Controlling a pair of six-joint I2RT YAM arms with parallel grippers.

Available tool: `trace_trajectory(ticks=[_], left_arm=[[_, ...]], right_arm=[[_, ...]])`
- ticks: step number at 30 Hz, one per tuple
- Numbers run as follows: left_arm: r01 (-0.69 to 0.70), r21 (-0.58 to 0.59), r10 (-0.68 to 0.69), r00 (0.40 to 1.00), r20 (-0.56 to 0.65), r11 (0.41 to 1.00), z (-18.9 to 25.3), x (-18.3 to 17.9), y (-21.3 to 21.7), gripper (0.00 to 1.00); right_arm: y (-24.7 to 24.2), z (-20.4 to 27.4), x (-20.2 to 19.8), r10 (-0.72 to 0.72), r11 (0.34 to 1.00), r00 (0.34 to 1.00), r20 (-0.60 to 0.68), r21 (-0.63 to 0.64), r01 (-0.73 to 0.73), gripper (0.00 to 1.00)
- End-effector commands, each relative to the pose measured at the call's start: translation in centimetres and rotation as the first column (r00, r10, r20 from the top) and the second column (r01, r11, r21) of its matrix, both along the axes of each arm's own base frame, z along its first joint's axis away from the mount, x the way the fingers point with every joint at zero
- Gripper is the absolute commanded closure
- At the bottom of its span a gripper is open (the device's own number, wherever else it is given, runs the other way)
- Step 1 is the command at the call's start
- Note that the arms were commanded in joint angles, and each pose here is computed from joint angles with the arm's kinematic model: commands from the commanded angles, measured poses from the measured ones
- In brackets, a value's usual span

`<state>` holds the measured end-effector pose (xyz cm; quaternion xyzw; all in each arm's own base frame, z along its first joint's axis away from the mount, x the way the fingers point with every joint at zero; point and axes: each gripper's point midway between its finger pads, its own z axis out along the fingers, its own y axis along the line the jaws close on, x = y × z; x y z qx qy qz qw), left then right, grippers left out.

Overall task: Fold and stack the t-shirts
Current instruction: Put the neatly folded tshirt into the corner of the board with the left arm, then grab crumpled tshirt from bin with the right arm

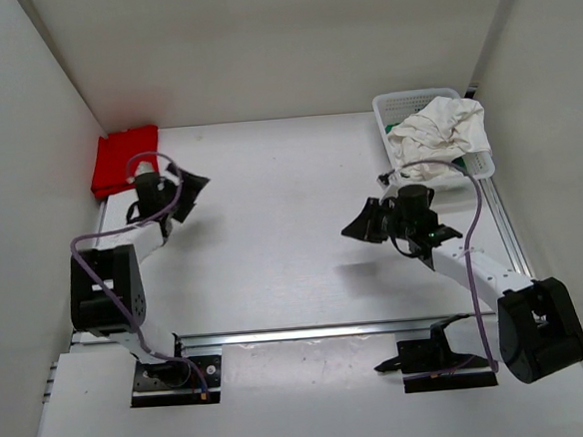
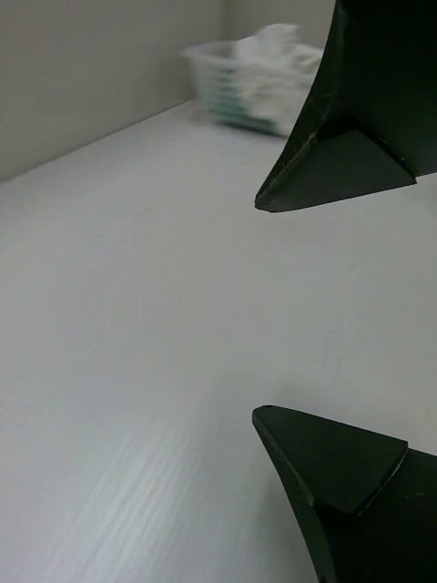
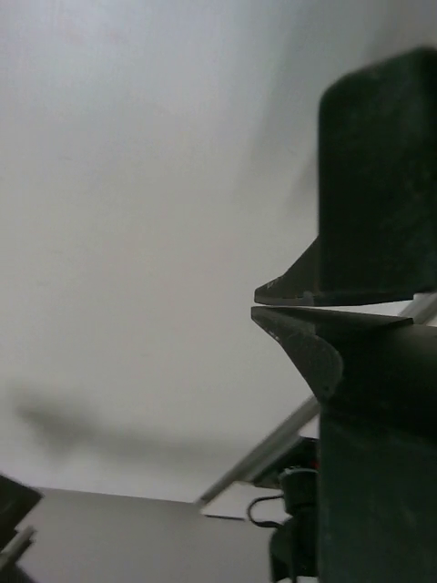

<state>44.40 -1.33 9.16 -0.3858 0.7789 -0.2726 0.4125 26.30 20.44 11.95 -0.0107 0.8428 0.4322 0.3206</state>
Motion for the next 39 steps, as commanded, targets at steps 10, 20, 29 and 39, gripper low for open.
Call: trace_trajectory(ticks=[10, 20, 29, 39], left_arm=[[0.762, 0.215, -0.792, 0.585, 0.176, 0.611, 6.7, -16.7, -29.7, 0.04], [0.868, 0.143, -0.878, 0.462, 0.123, 0.476, 2.0, -24.6, -27.8, 0.05], [0.875, 0.15, -0.887, 0.446, 0.123, 0.461, 1.8, -24.7, -27.8, 0.05], [0.857, 0.125, -0.865, 0.485, 0.131, 0.5, 1.8, -23.6, -27.1, 0.07]], right_arm=[[-20.1, 9.2, 17.8, -0.532, 0.691, 0.794, 0.295, -0.39, 0.608, 0.92], [-30.3, 4.9, 22.9, -0.664, 0.481, 0.723, 0.192, -0.631, 0.609, 0.51], [-28.4, 0.7, 25.6, -0.666, 0.599, 0.744, 0.054, -0.556, 0.576, 0.43], [-28.0, 5.3, 26.0, -0.655, 0.67, 0.75, 0.094, -0.388, 0.633, 1.0]])
